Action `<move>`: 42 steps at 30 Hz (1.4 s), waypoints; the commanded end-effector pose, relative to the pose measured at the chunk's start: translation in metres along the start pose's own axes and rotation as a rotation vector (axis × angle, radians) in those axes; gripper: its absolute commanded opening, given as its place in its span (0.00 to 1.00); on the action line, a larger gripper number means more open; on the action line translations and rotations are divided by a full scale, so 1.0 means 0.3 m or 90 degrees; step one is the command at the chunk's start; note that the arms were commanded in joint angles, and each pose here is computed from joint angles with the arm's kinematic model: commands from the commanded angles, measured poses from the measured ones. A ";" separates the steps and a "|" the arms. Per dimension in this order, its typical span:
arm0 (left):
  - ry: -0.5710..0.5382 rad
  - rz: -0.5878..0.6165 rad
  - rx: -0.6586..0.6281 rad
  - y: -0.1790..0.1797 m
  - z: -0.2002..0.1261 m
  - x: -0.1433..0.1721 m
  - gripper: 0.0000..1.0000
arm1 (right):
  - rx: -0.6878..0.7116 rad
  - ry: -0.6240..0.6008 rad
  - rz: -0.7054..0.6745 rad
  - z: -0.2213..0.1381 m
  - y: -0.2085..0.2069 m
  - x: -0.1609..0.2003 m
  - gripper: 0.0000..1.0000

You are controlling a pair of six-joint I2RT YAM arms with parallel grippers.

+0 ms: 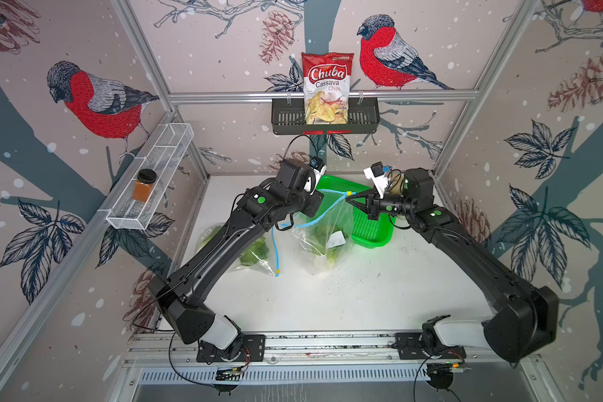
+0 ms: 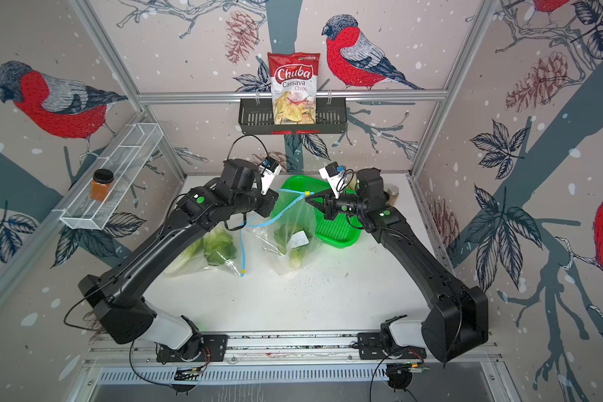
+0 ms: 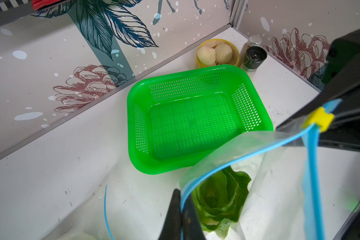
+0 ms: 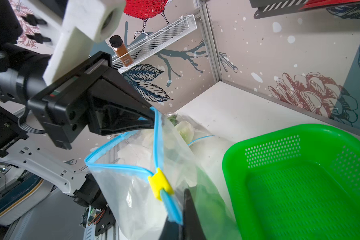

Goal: Put the chinese cabbages into a zipper bag and zip it
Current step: Adjust the zipper food storage bag at the center of the board.

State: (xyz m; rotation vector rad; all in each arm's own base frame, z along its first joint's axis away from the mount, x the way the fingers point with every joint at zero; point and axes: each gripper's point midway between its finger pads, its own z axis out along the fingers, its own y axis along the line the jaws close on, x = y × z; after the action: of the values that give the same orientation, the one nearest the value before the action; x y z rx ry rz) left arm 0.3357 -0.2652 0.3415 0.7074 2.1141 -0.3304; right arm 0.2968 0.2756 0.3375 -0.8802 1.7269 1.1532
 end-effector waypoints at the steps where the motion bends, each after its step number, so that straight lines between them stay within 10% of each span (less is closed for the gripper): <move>1: -0.024 0.011 0.002 0.001 -0.011 -0.034 0.00 | 0.023 0.009 0.034 -0.005 0.042 0.005 0.00; 13: -0.021 0.034 0.072 -0.065 0.046 -0.020 0.00 | 0.063 -0.004 0.120 -0.056 0.018 0.084 0.19; 23: -0.013 0.034 0.093 -0.085 0.054 -0.008 0.00 | 0.042 -0.007 0.014 -0.079 -0.018 0.041 0.41; 42: -0.013 0.036 0.080 -0.073 0.054 -0.006 0.00 | -0.015 -0.008 0.005 -0.079 0.044 0.011 0.01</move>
State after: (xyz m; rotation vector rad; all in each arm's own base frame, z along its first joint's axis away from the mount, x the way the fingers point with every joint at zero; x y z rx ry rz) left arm 0.3309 -0.2897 0.3270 0.8370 2.0949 -0.4400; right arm 0.2811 0.2563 0.3344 -0.8695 1.7428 1.1731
